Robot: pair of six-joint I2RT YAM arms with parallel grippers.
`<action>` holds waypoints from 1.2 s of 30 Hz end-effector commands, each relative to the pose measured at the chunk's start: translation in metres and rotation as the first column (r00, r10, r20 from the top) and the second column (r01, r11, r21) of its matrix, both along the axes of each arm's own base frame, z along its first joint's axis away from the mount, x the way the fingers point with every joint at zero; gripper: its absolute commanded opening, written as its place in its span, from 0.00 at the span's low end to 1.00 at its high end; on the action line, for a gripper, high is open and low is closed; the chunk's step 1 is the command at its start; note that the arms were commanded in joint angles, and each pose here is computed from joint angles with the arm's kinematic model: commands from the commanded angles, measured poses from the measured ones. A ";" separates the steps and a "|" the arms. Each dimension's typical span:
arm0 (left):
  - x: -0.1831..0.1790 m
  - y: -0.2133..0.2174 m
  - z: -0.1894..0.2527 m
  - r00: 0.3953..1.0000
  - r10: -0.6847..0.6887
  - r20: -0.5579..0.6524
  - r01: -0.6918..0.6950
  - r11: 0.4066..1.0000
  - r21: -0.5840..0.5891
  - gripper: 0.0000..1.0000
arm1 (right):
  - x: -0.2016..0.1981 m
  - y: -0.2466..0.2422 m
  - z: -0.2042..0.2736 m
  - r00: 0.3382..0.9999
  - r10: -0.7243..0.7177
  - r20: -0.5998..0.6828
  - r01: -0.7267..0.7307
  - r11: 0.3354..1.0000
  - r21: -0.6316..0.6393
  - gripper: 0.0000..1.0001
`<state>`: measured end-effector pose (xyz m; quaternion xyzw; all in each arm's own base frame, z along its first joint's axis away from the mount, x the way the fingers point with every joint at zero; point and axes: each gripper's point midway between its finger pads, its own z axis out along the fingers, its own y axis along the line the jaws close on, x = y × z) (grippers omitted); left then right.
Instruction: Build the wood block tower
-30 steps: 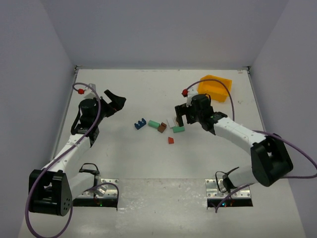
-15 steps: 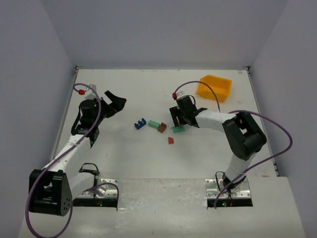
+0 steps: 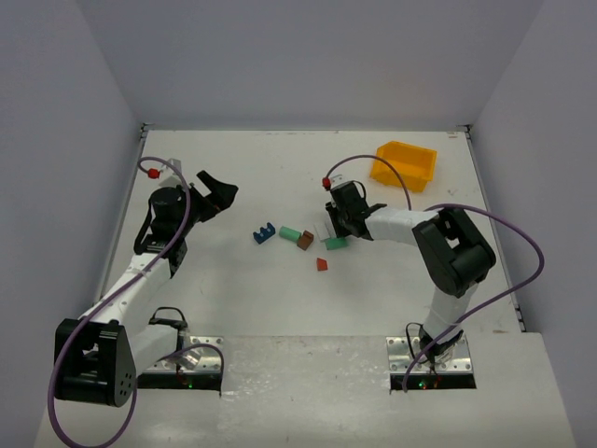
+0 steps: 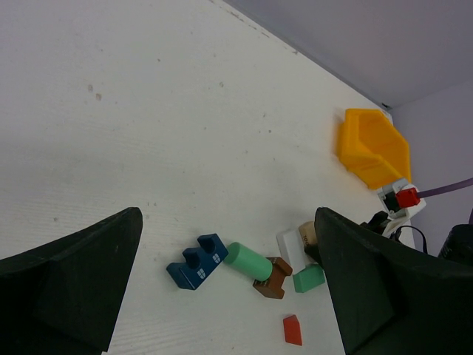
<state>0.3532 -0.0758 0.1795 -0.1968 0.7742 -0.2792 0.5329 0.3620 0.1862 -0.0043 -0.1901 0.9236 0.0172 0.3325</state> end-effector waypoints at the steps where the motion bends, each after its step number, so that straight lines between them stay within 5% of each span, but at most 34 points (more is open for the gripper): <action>1: 0.000 0.002 0.014 0.999 0.001 0.049 -0.001 1.000 -0.002 1.00 | 0.019 0.012 0.027 0.994 0.065 0.087 -0.067 0.998 0.018 0.17; 5: -0.004 -0.002 0.019 0.998 -0.020 0.062 0.020 1.000 -0.007 1.00 | 0.027 0.019 0.061 0.973 0.158 0.167 -0.160 0.987 0.000 0.06; 12: -0.010 -0.005 0.020 0.997 -0.041 0.068 0.042 0.999 -0.013 1.00 | -0.004 0.044 0.143 0.870 0.326 0.369 -0.390 0.914 0.113 0.01; 14: -0.010 -0.005 0.019 0.997 -0.037 0.065 0.038 0.999 -0.011 1.00 | -0.030 0.054 0.138 0.848 0.395 0.353 -0.456 0.883 0.108 0.01; 20: -0.008 -0.005 0.013 0.998 -0.039 0.049 0.039 0.999 -0.012 1.00 | -0.127 0.103 0.115 0.623 0.699 0.352 -0.758 0.651 0.050 0.01; 25: -0.006 -0.009 0.009 0.998 -0.060 0.034 0.060 0.998 -0.015 1.00 | -0.170 0.127 0.085 0.500 0.821 0.277 -0.857 0.516 0.018 0.04; 36: -0.008 -0.004 0.006 0.999 -0.037 0.032 0.038 0.999 -0.003 1.00 | -0.182 0.160 0.033 0.499 0.854 0.146 -0.865 0.502 0.021 0.07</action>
